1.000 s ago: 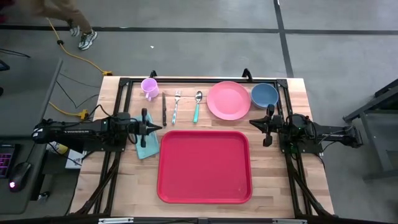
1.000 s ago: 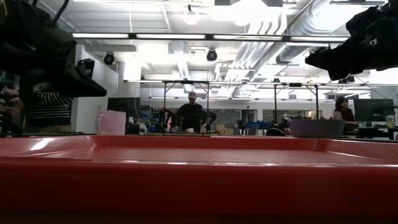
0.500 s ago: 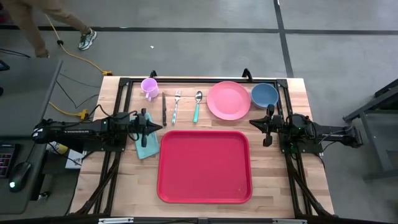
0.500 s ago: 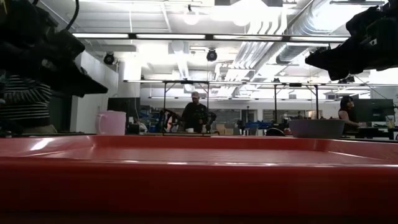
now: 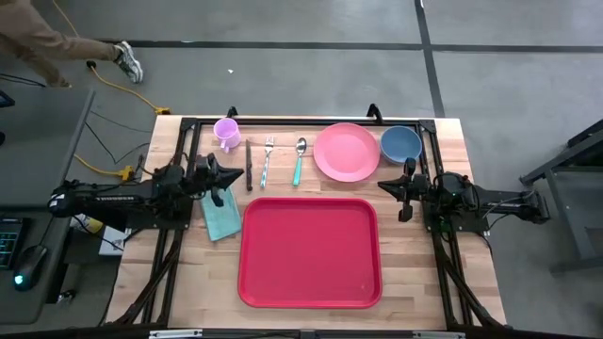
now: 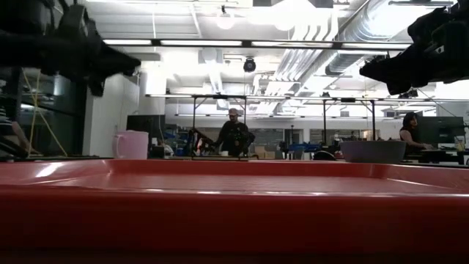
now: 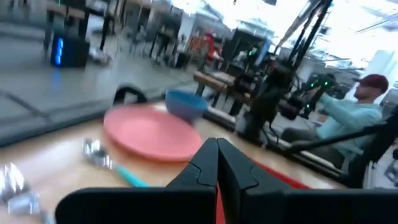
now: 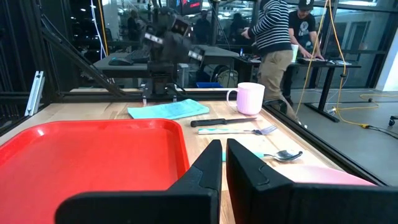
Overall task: Set up tray
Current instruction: Put the purple mug on the red tray
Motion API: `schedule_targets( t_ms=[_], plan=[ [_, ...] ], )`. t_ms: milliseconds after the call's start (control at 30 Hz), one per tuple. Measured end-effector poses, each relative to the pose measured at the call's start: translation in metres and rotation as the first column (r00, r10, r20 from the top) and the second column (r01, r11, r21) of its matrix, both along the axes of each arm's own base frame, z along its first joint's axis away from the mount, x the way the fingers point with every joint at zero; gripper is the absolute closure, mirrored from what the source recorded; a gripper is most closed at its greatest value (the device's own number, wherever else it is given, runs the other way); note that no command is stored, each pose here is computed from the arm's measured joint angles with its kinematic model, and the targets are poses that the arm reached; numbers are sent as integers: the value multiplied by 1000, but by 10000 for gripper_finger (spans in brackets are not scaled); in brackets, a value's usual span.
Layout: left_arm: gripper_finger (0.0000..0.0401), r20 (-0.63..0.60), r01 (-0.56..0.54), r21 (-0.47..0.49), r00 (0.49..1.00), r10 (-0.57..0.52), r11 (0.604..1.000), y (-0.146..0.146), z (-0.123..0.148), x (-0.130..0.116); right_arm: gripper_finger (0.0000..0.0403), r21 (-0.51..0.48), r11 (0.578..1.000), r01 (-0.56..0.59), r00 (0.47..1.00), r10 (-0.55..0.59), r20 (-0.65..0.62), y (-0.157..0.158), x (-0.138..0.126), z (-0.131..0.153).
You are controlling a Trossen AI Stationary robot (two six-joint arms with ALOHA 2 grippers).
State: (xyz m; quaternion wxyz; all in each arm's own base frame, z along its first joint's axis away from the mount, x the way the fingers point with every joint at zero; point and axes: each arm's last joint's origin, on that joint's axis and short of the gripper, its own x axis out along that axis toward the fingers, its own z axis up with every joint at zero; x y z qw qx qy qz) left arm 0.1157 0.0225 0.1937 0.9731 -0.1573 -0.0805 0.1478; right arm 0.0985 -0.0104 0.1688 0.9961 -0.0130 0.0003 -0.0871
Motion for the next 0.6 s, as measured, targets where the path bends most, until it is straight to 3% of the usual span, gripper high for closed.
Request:
schedule_targets(
  t_ms=[300,433,500,600],
  plan=[
    [368,4,-9,175,1000,9,985,-1,27,-1,402,0,1000,0,1000,0,1,0,0,0],
    [368,-103,-67,201,991,89,977,1,40,-5,402,3,1000,0,1000,0,3,0,0,0],
    [368,-204,-130,212,963,174,969,3,52,-11,402,3,1000,0,1000,0,3,0,0,0],
    [368,-375,-279,224,860,346,934,5,76,-29,402,3,1000,0,1000,0,3,0,0,0]
  ],
)
